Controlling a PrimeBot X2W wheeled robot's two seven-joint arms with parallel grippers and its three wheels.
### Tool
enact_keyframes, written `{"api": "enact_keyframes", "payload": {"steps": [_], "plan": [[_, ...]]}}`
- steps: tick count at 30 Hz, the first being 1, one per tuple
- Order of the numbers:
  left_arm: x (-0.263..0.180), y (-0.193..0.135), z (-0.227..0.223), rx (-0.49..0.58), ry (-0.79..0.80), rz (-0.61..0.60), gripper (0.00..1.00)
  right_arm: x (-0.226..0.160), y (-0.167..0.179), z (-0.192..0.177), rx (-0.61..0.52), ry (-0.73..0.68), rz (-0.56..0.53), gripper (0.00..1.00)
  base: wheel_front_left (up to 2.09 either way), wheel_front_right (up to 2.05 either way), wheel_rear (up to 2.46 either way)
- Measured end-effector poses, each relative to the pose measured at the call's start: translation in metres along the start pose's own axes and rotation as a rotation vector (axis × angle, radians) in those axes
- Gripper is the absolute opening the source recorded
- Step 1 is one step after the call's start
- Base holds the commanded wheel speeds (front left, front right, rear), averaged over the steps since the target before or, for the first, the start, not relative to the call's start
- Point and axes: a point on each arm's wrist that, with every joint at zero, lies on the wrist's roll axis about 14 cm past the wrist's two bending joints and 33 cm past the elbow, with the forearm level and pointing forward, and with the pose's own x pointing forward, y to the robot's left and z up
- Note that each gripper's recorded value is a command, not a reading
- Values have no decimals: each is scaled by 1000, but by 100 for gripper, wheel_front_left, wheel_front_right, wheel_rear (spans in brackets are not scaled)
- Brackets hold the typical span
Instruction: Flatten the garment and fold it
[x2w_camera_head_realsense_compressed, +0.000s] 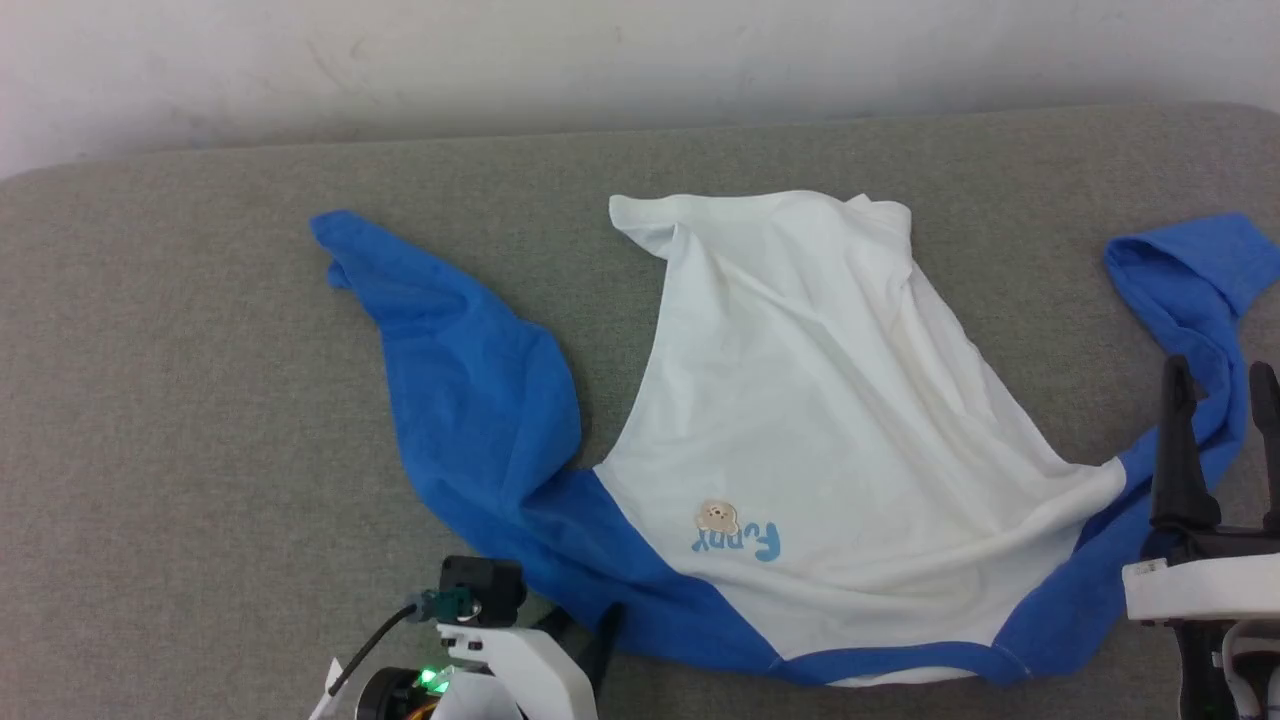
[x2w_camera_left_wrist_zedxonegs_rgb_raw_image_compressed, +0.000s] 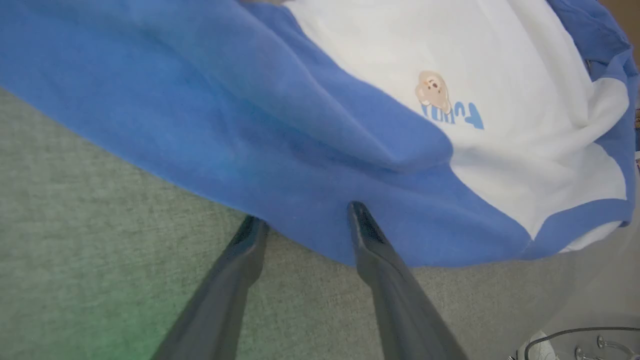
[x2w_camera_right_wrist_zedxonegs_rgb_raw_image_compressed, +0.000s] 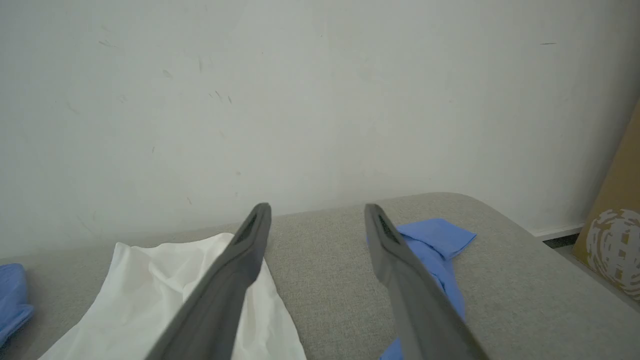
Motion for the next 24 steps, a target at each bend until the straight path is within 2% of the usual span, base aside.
{"api": "enact_keyframes", "payload": {"steps": [7,17,21,24], "plan": [[-8,11,2,-42,-60,34,0,1,-1,-4,-10,23,-2,100,0,0,0],[-67,65,13,-99,-221,224,0,10,22,-10,-7,74,66,100,0,0,0],[-80,66,-11,-131,-152,240,0,8,30,-30,-21,165,86,100,0,0,0],[-85,63,-43,-136,-32,239,0,6,32,-47,-41,245,92,100,0,0,0]]}}
